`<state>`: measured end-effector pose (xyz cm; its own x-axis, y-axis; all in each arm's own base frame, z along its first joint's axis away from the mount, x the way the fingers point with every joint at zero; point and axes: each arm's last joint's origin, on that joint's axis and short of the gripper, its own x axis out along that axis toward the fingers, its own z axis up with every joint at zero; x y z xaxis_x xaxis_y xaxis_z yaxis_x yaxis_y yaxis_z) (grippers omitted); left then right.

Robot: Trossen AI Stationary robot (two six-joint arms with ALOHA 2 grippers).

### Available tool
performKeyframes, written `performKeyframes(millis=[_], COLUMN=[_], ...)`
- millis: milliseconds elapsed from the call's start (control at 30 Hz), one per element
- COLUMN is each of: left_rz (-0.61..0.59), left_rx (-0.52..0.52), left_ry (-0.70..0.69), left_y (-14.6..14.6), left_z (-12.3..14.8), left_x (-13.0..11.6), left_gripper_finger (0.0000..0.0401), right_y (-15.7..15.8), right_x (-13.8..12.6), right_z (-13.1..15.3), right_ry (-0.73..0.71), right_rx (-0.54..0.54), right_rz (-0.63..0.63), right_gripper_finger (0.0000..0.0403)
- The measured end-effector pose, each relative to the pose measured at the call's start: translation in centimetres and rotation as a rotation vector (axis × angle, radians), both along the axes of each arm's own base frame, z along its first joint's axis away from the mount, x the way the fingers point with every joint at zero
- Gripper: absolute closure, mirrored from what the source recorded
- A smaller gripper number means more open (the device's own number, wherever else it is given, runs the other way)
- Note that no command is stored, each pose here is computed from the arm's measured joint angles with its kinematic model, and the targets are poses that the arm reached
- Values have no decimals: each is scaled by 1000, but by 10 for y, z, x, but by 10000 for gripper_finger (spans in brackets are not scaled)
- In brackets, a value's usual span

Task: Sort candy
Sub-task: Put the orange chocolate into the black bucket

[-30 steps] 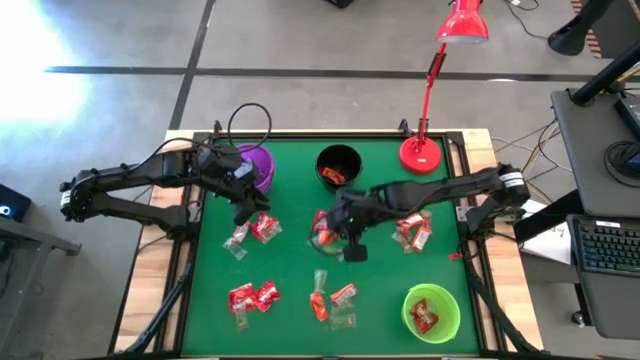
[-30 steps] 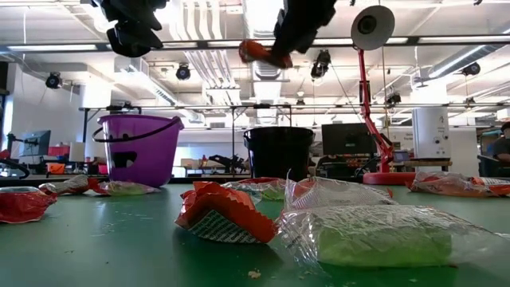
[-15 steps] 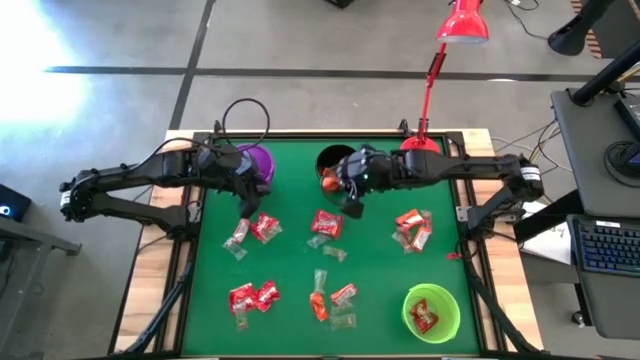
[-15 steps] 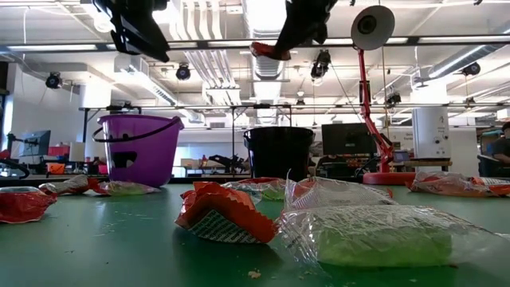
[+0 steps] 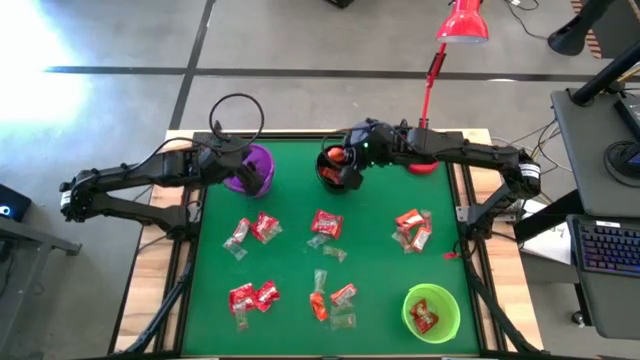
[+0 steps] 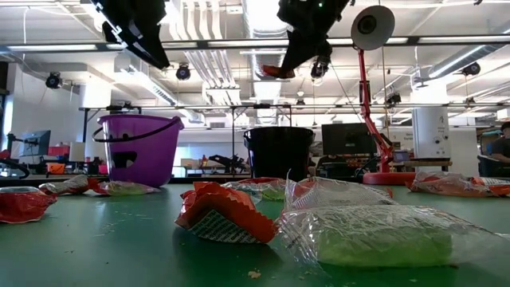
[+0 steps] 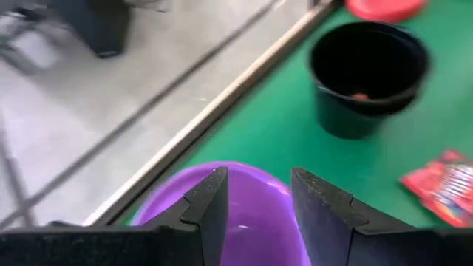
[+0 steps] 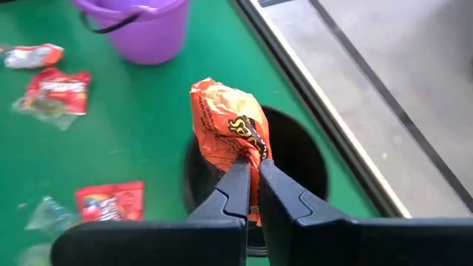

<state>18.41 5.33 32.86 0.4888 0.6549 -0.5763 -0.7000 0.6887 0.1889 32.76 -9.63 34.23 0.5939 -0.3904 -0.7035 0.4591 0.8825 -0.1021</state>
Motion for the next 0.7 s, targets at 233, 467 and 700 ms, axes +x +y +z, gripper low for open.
performKeyframes(millis=[233,467,700], left_rz=[154,296,400], left_rx=[95,126,96], left_ry=[27,57,69], left_y=[13,37,56], left_z=[-2,-8,-17], left_x=[3,5,6], left_gripper_finger=[271,271,271], right_y=[-34,-67,-93], right_x=[-5,-3,-3], right_z=[2,-20,-41], right_ry=[-48,-20,-25], right_rx=[-20,87,217], right_rz=[-11,82,137], right_gripper_finger=[394,394,394])
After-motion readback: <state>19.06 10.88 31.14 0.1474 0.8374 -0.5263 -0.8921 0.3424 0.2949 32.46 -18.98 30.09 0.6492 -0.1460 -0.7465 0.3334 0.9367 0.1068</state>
